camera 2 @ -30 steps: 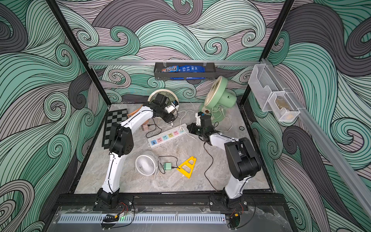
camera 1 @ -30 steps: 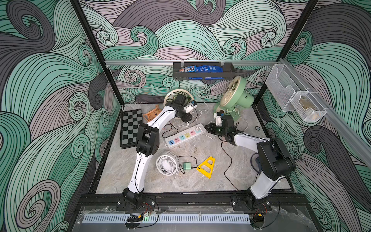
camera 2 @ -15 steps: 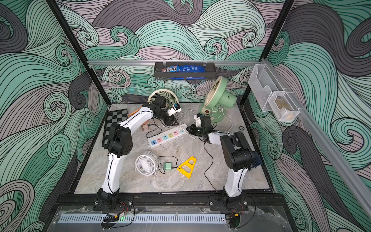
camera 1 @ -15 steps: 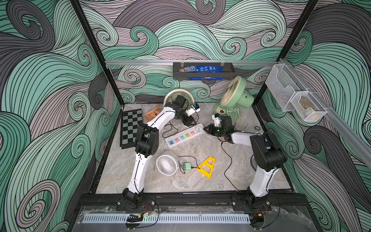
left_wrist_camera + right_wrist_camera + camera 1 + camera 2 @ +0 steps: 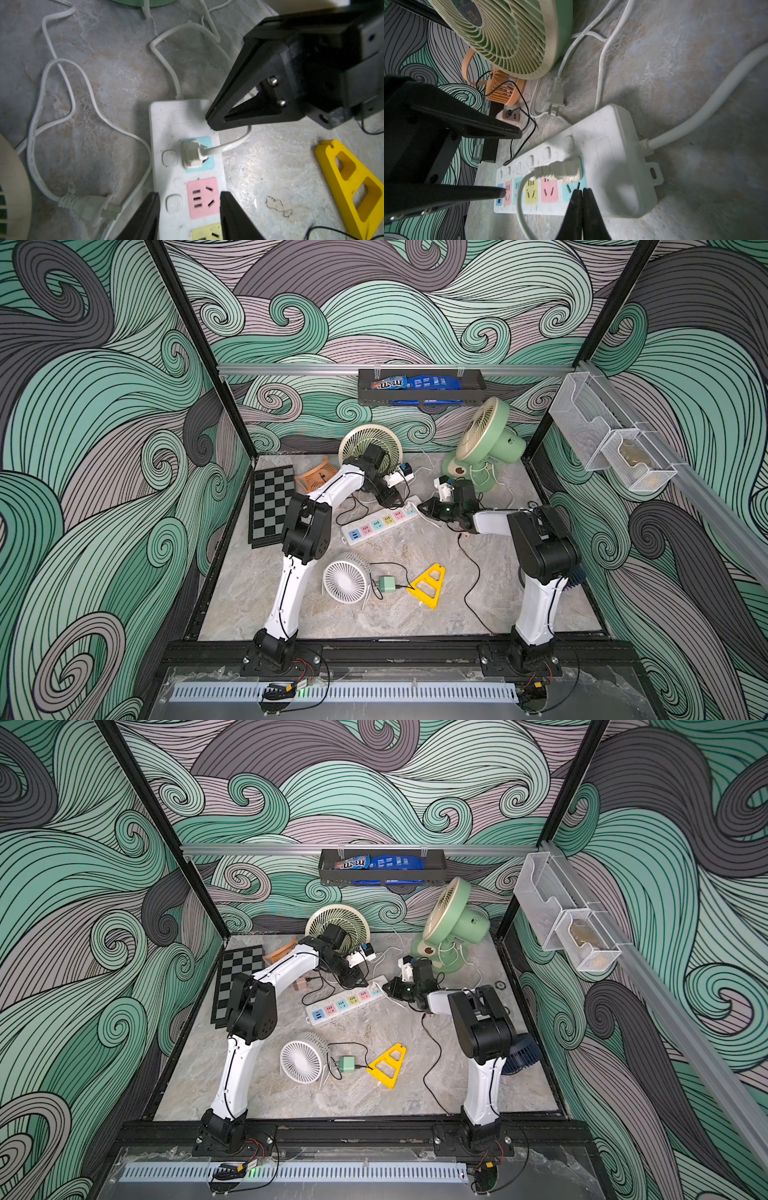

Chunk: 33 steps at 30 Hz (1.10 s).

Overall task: Unplug the desk fan from the power strip
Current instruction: Remove the plug from the socket.

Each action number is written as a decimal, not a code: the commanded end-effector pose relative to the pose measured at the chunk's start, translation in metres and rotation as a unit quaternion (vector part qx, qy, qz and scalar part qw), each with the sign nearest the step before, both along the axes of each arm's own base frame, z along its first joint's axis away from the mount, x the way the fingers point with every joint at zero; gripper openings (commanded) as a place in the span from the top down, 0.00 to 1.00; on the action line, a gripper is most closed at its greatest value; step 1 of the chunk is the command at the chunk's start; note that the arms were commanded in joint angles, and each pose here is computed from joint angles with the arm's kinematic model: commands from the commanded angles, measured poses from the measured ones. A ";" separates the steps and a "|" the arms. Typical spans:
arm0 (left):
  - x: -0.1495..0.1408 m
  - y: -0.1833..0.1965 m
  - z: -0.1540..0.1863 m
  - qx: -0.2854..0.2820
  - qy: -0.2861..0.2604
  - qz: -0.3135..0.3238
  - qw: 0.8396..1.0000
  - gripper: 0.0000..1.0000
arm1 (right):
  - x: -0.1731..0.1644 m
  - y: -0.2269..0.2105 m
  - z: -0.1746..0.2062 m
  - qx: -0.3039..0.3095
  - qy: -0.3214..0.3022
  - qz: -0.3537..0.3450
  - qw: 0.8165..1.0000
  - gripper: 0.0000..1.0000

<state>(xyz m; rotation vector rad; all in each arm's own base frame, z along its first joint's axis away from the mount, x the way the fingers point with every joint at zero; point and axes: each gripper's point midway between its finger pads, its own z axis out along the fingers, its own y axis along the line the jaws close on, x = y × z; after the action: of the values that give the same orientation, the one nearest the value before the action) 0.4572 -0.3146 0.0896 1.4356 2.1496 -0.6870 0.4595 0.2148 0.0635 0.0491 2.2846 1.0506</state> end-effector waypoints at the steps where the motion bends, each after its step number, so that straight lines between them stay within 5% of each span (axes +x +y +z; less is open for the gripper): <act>1: -0.005 -0.002 -0.017 0.020 0.002 -0.012 1.000 0.49 | 0.006 0.003 0.002 0.006 -0.006 0.001 1.000 0.90; 8: -0.006 -0.013 -0.021 0.028 -0.015 -0.012 0.999 0.50 | 0.006 0.004 -0.010 -0.004 0.006 -0.005 1.000 0.90; 33: 0.000 -0.030 -0.038 0.089 -0.089 0.010 0.992 0.81 | -0.002 0.001 -0.028 -0.021 0.025 -0.020 0.999 0.90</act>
<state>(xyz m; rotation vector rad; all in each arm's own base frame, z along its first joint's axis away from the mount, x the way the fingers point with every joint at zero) 0.4569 -0.3474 0.0619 1.4951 2.1069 -0.4081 0.4632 0.2194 0.0555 0.0692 2.2900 1.0285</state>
